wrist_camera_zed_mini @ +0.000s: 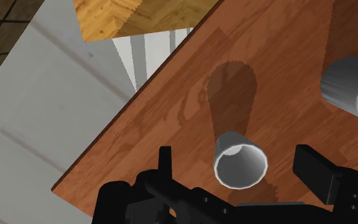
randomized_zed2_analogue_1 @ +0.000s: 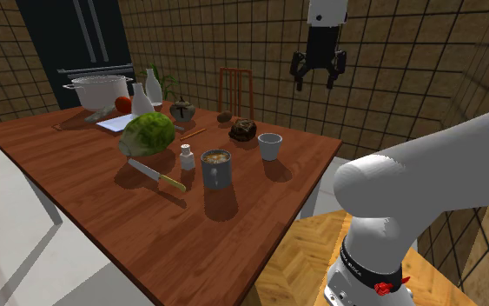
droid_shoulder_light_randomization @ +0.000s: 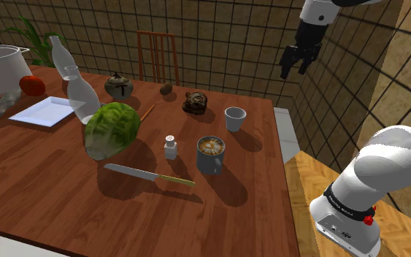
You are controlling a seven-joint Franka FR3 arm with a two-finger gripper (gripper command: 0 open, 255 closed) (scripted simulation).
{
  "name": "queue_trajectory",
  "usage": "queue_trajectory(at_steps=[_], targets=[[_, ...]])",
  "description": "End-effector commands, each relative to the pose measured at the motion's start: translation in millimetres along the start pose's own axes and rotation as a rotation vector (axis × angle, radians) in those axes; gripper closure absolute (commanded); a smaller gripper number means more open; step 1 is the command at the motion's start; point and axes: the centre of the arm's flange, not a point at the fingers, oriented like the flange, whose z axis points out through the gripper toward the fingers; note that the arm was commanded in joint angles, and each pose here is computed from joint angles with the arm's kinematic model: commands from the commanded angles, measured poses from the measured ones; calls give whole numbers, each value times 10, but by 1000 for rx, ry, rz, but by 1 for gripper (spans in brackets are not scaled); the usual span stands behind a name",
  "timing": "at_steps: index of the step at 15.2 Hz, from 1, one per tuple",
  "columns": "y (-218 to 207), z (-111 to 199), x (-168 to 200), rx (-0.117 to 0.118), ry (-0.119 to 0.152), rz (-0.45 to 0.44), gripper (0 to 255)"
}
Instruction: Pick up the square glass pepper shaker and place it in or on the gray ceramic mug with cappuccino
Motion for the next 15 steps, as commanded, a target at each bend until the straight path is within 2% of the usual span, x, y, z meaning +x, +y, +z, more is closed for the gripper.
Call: queue_trajectory(at_steps=[1,15], targets=[[0,0,0,0,0,0,0],[-1639,727,502,0,-33,-19,0]])
